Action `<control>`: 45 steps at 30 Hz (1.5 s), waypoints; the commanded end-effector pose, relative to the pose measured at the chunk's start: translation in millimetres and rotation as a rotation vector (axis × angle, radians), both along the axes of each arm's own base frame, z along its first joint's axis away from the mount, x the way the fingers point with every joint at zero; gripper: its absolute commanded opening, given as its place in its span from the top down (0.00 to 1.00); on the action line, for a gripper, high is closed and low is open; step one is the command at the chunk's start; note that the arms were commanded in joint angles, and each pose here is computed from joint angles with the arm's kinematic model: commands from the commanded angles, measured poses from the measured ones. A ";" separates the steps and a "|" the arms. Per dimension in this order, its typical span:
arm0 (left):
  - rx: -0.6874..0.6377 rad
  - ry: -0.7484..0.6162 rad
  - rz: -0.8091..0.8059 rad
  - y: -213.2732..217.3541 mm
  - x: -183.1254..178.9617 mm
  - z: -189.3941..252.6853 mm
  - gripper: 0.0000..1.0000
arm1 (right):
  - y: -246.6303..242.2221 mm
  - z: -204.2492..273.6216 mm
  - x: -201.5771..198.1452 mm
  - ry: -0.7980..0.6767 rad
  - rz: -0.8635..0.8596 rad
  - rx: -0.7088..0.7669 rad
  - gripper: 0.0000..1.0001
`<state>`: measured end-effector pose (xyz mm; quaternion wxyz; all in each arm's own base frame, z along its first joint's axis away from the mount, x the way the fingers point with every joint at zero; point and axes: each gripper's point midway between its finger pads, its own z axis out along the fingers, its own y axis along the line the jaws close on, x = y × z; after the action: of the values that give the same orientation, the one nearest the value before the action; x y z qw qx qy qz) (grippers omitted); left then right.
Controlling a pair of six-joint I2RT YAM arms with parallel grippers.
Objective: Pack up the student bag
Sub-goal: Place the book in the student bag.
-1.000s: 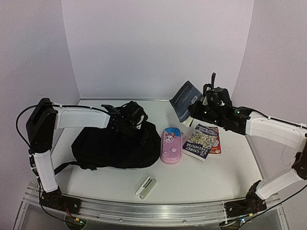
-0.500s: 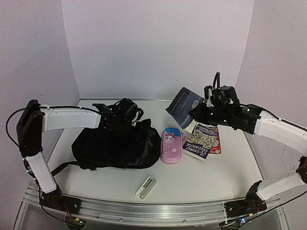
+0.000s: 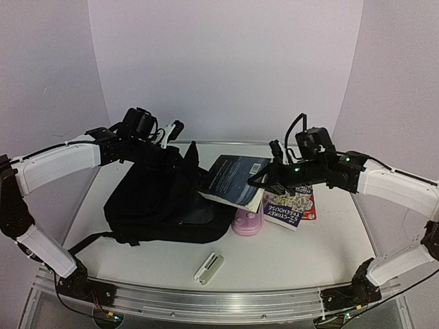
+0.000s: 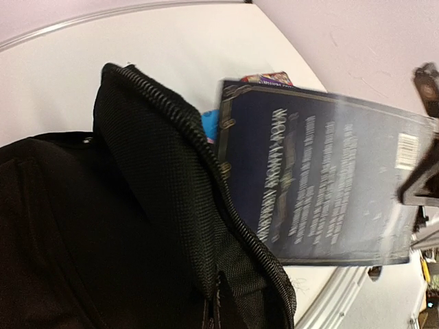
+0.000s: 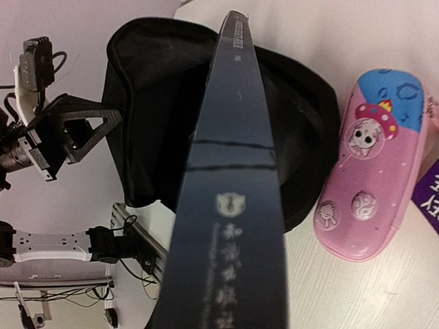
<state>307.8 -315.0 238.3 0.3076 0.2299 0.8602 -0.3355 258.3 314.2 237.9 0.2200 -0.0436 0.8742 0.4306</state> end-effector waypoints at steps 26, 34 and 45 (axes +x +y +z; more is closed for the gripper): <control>-0.213 -0.144 -0.242 -11.6 -28.9 67.0 1.00 | 148.5 15.5 53.3 -0.003 0.218 0.502 1.00; -0.254 -0.139 -0.263 -15.4 -29.6 71.0 1.00 | 183.0 -26.7 80.2 -0.021 0.208 0.470 1.00; -0.282 -0.122 -0.270 -19.2 -27.9 69.5 1.00 | 214.8 -82.3 124.7 -0.053 0.144 0.414 1.00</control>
<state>286.5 -324.4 263.0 0.2957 0.2901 0.8014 -0.4314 356.8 507.8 103.8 0.1326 -0.0383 0.8099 0.5700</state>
